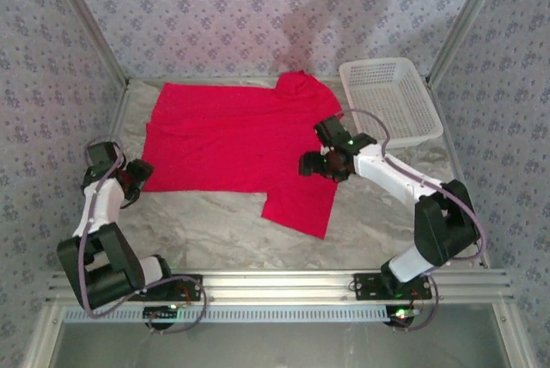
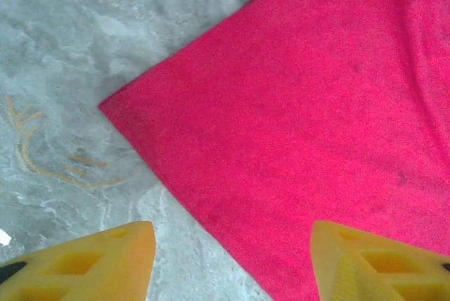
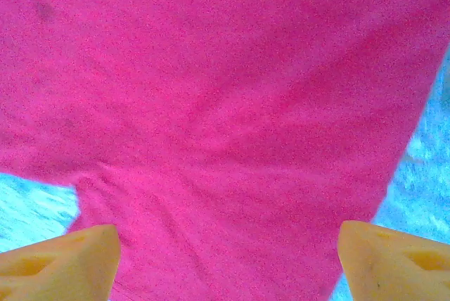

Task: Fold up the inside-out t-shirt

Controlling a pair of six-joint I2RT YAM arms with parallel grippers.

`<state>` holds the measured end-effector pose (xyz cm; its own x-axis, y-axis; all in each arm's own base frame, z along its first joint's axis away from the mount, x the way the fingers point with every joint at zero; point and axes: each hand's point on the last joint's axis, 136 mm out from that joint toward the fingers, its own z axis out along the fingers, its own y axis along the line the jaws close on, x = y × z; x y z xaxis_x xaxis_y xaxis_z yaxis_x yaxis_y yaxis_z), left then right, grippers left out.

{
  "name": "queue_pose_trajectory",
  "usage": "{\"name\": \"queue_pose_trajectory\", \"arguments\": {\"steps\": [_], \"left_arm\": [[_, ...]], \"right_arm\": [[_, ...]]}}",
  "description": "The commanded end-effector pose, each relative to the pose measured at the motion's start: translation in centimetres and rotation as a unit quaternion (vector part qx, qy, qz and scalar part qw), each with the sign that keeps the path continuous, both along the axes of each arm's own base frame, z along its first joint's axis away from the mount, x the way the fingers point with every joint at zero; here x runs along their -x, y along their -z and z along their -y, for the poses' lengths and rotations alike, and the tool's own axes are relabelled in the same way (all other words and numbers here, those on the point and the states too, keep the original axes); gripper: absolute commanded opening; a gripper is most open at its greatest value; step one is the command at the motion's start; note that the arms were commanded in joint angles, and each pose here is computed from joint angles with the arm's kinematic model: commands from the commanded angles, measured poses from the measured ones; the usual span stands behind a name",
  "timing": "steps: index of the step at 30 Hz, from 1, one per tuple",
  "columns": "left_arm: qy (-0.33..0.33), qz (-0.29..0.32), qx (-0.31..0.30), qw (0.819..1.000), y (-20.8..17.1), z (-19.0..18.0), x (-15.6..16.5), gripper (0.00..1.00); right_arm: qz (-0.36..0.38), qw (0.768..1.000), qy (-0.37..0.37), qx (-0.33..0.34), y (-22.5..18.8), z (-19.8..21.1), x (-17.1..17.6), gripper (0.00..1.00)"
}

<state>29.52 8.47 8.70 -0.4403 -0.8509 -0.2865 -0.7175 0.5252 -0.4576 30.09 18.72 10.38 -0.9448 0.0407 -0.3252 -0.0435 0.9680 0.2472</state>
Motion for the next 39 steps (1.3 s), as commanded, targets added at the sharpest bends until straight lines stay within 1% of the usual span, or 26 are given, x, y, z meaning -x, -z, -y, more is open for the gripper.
{"name": "queue_pose_trajectory", "arguments": {"steps": [1, 5, 9, 10, 12, 13, 19, 25, 26, 29, 30, 33, 34, 37, 39], "left_arm": [[-0.006, 0.007, 0.027, 1.0, 0.8, -0.1, -1.0, 0.56], [-0.021, -0.011, 0.011, 1.0, 1.8, -1.4, -1.3, 0.52], [-0.038, -0.026, 0.004, 0.999, 2.8, -2.4, -1.4, 0.41], [-0.042, -0.033, 0.0, 0.999, 3.1, -2.7, -1.2, 0.4], [-0.048, -0.04, -0.009, 0.998, 3.3, -3.3, -1.1, 0.35], [-0.053, -0.042, -0.01, 0.998, 3.5, -3.5, -1.0, 0.34], [-0.064, -0.039, -0.003, 0.997, 4.2, -4.1, -1.7, 0.32], [-0.064, -0.026, 0.024, 0.997, 4.8, -3.8, -3.3, 0.34], [-0.064, -0.028, 0.026, 0.997, 5.0, -3.8, -3.5, 0.34], [-0.059, -0.041, 0.033, 0.997, 6.1, -3.5, -3.8, 0.33], [-0.056, -0.045, 0.034, 0.997, 6.4, -3.4, -3.9, 0.31], [-0.053, -0.053, 0.04, 0.996, 7.0, -3.1, -3.8, 0.2], [-0.053, -0.053, 0.039, 0.996, 6.8, -3.1, -3.7, 0.16], [-0.054, -0.047, 0.029, 0.997, 5.5, -3.2, -3.4, 0.1], [-0.054, -0.04, 0.025, 0.997, 4.5, -3.0, -3.1, 0.09]], "right_arm": [[0.028, 0.999, 0.021, -0.001, -0.9, 0.9, 0.1, 0.82], [0.031, 0.999, 0.014, -0.003, -1.0, 1.1, 0.6, 0.8], [0.027, 1.0, 0.009, -0.01, -1.0, 1.1, 1.1, 0.8], [0.025, 1.0, 0.006, -0.012, -1.0, 1.0, 1.3, 0.79], [0.025, 1.0, 0.005, -0.016, -1.0, 1.1, 1.5, 0.79], [0.023, 1.0, 0.003, -0.017, -1.0, 1.1, 1.6, 0.79], [0.02, 0.999, -0.001, -0.026, -1.0, 1.1, 2.4, 0.78], [0.005, 1.0, -0.003, -0.03, -0.3, 1.0, 3.1, 0.78], [0.011, 0.999, -0.004, -0.036, -0.3, 0.7, 2.8, 0.78], [-0.004, 0.999, -0.004, -0.036, 0.6, 0.6, 3.6, 0.78], [-0.009, 0.999, -0.004, -0.035, 0.9, 0.6, 3.9, 0.78], [-0.028, 0.999, -0.005, -0.026, 1.9, 0.7, 5.1, 0.78], [-0.048, 0.999, -0.004, -0.011, 2.5, 1.0, 6.3, 0.77], [-0.081, 0.997, 0.006, 0.016, 3.9, 1.6, 8.6, 0.71], [-0.103, 0.994, 0.014, 0.022, 5.0, 1.6, 10.2, 0.7]]}}
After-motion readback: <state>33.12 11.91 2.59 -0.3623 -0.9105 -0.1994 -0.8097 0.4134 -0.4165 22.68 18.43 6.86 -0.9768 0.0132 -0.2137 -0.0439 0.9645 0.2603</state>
